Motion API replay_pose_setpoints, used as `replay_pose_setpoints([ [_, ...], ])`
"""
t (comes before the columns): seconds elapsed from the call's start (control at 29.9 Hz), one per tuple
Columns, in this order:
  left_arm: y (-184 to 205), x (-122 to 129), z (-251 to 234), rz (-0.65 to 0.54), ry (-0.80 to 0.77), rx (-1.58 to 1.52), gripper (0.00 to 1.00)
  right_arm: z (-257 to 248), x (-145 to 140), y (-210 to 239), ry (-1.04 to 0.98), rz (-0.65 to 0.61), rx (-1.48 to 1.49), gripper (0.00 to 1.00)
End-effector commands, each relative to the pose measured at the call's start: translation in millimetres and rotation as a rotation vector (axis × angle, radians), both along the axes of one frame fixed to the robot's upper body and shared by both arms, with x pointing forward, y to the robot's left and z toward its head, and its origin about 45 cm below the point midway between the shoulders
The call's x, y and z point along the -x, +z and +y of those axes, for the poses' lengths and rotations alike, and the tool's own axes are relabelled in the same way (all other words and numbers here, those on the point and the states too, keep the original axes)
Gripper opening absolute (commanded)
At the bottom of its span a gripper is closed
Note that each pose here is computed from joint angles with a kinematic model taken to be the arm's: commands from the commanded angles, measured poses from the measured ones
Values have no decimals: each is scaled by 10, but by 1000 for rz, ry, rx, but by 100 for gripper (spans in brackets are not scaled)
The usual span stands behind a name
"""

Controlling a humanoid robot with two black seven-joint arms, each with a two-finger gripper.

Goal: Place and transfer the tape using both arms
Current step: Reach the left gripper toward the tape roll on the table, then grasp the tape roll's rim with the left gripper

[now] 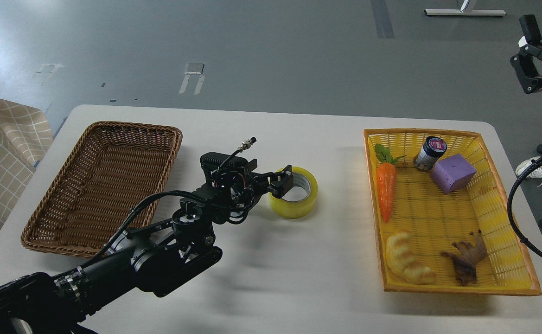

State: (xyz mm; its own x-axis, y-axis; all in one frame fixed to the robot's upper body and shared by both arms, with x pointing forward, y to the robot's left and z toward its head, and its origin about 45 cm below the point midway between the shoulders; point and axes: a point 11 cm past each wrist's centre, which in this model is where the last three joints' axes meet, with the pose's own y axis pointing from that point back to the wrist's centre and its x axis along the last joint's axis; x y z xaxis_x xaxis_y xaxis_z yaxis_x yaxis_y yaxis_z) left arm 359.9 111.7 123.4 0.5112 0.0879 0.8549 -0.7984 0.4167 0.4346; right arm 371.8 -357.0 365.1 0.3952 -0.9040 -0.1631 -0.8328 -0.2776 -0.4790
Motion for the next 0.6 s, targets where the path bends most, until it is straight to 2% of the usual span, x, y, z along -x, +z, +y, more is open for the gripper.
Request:
replay_pose_setpoints([
  [0.0, -11, 5, -19, 4, 0, 1, 93, -11, 0, -26, -3, 7, -1, 100],
  [0.57, -95, 16, -14, 24, 12, -2, 95, -16, 16, -58, -4, 16, 2, 100],
])
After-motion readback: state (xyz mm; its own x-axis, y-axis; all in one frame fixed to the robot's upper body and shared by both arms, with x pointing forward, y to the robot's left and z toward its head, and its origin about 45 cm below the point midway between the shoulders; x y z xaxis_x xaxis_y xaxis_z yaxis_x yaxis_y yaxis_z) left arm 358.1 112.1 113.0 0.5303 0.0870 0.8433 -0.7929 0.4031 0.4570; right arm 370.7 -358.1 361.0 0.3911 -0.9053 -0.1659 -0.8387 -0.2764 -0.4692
